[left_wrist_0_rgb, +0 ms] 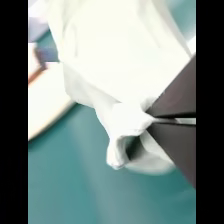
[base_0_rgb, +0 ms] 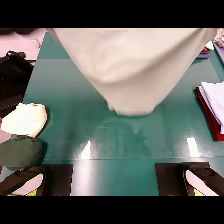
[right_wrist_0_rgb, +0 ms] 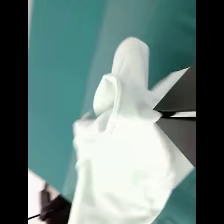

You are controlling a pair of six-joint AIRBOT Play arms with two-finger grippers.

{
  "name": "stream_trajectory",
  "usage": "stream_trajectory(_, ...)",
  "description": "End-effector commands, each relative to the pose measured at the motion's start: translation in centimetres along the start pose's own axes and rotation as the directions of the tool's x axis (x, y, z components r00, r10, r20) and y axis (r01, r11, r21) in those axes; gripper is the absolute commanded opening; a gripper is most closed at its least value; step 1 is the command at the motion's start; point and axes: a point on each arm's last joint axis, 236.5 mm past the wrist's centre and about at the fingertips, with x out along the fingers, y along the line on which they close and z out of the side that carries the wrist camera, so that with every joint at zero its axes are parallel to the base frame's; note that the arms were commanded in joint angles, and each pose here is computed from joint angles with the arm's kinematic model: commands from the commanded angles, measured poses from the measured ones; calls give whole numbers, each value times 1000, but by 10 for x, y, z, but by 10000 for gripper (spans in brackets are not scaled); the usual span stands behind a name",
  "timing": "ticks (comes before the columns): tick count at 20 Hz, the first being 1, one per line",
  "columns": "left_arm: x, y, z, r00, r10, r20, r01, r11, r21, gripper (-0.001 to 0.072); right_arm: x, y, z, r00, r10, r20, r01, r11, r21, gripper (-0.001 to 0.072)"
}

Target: Fold the shirts.

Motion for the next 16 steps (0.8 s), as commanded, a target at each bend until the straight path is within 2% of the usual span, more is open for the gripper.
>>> stream_trajectory(1, -143, -64, 96, 934, 74, 350, -153, 967, 205, 24, -55, 24, 45, 989, -22, 150, 38, 994, -107, 18)
stream_trajectory(5, -205, -85, 117, 859, 105, 500, -244, 944, 222, 23, -86, 15, 60, 969, -123, 214, 154, 979, -135, 17)
stream_trajectory(9, -181, -67, 110, 884, 127, 451, -239, 950, 200, 24, -81, 6, 60, 967, -148, 205, 175, 977, -118, 17)
stream_trajectory(11, -143, -42, 90, 923, 157, 350, -227, 959, 169, 23, -63, -4, 56, 974, -154, 166, 172, 980, -96, 17)
stream_trajectory(13, -89, -6, 50, 968, 189, 163, -208, 972, 108, 25, -33, -21, 41, 984, -164, 71, 167, 984, -52, 17)
stream_trajectory(16, 2, 59, -44, 960, 200, -194, -202, 979, 9, 25, 49, -71, -33, 961, -166, -223, 182, 982, 53, 17)
